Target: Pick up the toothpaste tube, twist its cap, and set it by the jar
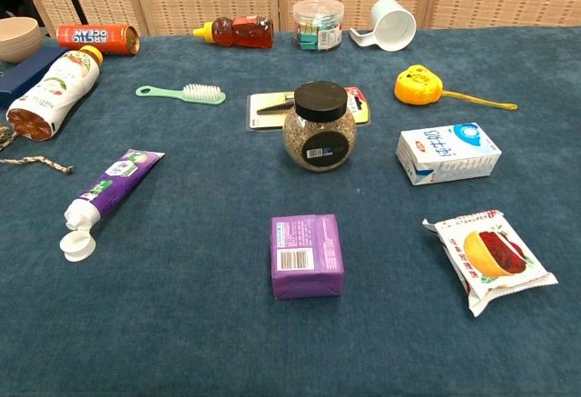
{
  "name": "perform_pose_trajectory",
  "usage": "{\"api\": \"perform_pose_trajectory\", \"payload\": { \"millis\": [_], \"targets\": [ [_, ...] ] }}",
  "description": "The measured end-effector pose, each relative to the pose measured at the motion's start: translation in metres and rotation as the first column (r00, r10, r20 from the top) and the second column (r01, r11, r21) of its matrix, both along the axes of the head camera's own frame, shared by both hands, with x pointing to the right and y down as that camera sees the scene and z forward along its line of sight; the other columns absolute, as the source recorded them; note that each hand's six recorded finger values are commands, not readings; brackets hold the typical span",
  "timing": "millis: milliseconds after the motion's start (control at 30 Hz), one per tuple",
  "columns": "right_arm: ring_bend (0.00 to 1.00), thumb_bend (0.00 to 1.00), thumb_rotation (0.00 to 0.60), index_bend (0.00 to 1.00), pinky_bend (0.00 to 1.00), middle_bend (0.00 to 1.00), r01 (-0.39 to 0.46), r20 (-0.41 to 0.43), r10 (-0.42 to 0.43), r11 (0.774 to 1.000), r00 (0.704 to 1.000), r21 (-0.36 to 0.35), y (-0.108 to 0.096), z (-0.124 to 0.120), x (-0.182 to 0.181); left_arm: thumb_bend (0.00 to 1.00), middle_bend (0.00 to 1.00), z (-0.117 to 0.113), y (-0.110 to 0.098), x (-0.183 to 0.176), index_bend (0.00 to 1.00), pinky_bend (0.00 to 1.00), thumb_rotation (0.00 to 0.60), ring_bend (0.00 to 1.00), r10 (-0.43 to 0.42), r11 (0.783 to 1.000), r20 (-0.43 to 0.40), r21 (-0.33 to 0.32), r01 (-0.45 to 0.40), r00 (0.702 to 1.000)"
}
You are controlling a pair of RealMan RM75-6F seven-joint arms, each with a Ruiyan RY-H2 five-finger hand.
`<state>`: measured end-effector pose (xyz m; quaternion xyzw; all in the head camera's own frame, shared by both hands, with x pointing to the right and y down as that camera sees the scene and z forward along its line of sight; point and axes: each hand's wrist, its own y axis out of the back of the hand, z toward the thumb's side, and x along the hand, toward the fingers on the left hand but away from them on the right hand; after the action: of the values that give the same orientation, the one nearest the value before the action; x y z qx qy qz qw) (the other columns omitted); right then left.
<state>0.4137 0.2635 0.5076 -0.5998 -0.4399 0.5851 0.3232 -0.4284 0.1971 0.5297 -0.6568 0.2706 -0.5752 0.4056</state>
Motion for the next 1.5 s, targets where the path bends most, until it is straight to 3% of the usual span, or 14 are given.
{"api": "perform_pose_trajectory", "payload": {
  "millis": [167, 633, 1000, 1500],
  "targets": [
    [0.0, 0.12, 0.6, 0.0, 0.0, 0.0, -0.008, -0.008, 0.008, 1.0, 1.0, 0.002, 0.001, -0.002, 0.003, 0.07, 0.0, 0.017, -0.004, 0.009, 0.0, 0.0, 0.6, 0.0, 0.031, 0.999, 0.025, -0.032, -0.03, 0.999],
    [0.0, 0.12, 0.6, 0.0, 0.0, 0.0, -0.017, -0.018, 0.017, 1.0, 1.0, -0.003, 0.003, -0.002, 0.005, 0.07, 0.0, 0.065, -0.015, 0.038, 0.0, 0.0, 0.6, 0.0, 0.127, 0.992, 0.031, -0.015, -0.127, 0.991],
    [0.0, 0.12, 0.6, 0.0, 0.0, 0.0, -0.027, -0.026, 0.027, 1.0, 0.999, -0.009, 0.003, -0.001, 0.006, 0.07, 0.0, 0.101, -0.028, 0.066, 0.0, 0.0, 0.6, 0.0, 0.155, 0.987, 0.026, -0.046, -0.154, 0.988],
    [0.0, 0.12, 0.6, 0.0, 0.0, 0.0, -0.047, -0.041, 0.047, 0.999, 0.998, -0.004, 0.008, -0.006, 0.015, 0.07, 0.0, 0.144, -0.028, 0.098, 0.0, 0.0, 0.6, 0.0, 0.16, 0.984, -0.011, -0.083, -0.16, 0.987]
  ]
}}
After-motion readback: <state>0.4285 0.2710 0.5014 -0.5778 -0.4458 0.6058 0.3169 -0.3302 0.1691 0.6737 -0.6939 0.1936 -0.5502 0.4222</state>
